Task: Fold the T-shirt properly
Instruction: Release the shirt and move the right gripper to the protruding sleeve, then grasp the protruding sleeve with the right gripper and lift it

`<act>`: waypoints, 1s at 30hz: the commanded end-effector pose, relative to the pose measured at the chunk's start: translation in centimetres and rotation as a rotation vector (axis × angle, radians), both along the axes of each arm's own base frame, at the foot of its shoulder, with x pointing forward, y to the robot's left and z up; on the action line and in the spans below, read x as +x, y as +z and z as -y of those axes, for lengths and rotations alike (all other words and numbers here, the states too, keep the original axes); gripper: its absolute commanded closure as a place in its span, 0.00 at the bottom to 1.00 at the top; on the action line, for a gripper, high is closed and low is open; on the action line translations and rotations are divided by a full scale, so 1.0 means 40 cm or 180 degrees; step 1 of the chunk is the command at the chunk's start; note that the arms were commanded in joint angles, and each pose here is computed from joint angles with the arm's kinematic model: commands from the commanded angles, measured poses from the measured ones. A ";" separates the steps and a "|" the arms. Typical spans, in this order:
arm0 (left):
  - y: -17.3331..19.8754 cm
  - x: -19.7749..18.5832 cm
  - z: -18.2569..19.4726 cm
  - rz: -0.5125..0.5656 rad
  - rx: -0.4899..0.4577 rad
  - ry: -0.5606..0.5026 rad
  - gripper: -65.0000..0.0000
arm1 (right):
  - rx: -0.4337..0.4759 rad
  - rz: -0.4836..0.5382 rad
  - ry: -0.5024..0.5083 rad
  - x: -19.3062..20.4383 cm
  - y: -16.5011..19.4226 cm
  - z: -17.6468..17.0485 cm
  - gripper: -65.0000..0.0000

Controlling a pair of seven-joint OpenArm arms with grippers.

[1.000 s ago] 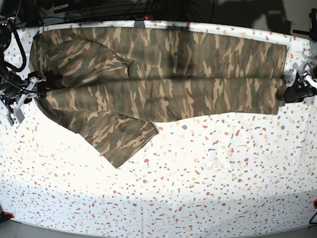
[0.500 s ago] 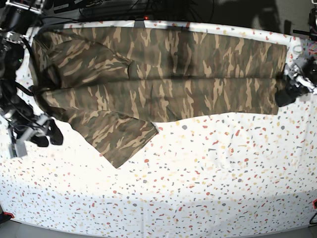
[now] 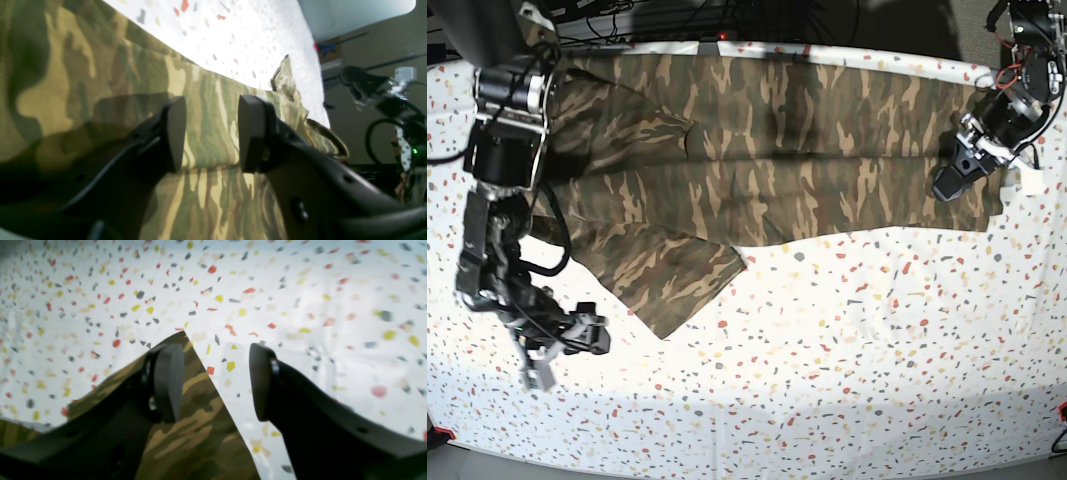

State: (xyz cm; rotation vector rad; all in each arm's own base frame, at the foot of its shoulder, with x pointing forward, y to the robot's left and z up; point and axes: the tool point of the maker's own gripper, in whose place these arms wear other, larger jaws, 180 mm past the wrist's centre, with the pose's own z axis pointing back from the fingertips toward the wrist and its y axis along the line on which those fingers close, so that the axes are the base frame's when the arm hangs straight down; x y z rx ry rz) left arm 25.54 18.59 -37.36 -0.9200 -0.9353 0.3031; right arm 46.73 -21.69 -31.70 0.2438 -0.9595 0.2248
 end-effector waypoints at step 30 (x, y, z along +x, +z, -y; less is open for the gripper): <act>0.005 -0.021 -0.001 0.0020 -0.0050 0.0025 0.61 | -0.0369 -0.0562 0.0238 0.018 -0.169 -0.033 1.00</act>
